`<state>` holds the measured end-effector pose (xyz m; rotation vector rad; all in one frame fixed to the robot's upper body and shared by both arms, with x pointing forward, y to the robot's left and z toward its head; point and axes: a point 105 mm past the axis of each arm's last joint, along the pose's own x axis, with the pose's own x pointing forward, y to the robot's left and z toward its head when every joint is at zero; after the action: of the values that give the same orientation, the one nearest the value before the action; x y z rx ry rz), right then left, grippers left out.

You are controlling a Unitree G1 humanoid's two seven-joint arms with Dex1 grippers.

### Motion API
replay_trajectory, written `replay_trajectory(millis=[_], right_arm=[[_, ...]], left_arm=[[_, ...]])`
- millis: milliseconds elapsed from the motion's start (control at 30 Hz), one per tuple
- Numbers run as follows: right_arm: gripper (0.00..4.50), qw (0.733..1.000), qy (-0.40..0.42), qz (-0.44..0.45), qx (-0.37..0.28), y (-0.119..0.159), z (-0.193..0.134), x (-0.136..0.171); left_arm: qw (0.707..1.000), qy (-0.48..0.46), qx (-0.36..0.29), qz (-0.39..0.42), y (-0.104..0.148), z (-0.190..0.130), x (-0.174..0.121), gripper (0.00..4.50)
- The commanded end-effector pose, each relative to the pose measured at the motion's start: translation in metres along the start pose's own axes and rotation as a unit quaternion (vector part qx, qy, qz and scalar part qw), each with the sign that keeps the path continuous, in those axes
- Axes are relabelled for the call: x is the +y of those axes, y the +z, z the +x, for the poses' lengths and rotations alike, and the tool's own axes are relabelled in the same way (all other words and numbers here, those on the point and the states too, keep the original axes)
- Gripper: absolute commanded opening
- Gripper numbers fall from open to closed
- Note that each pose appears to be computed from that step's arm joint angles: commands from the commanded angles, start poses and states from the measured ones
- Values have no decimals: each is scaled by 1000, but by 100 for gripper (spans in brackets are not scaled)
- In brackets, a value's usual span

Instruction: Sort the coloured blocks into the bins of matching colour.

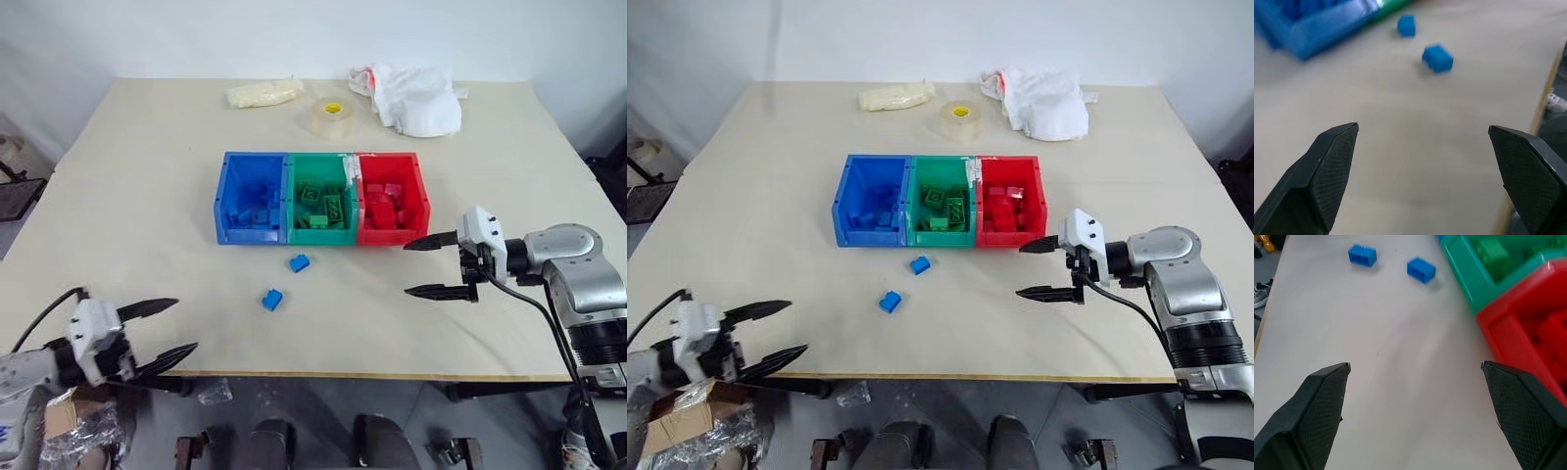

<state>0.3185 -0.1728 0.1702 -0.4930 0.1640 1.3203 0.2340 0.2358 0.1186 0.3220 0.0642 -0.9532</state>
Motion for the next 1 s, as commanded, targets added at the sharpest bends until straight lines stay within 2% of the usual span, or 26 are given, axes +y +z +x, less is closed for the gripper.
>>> replay_trajectory(millis=[33, 267, 433, 533, 800, 900, 1000], right_arm=[[449, 1000, -15, -20, -16, 12, -4, -2], [449, 999, -38, -18, -22, 11, -4, 3], [449, 998, -54, -15, -29, 11, -3, 7], [450, 997, -64, -14, -28, 10, -4, 8], [450, 996, -82, -7, -29, 7, -7, 11], [450, 996, -85, -6, -31, 7, -7, 11], [450, 996, -87, -6, -33, 8, -6, 9]], left_arm=[[1000, -13, -1, 27, 9, 32, -6, 450], [999, -13, 21, 40, 7, 94, -2, 450], [996, -47, 56, 56, -5, 113, -5, 450], [995, -59, 65, 57, -9, 115, -7, 395], [994, -52, 73, 65, -9, 106, 1, 156], [997, 0, 46, 67, 5, 105, 16, 153], [996, 42, -17, 76, 39, 109, 31, 153]])
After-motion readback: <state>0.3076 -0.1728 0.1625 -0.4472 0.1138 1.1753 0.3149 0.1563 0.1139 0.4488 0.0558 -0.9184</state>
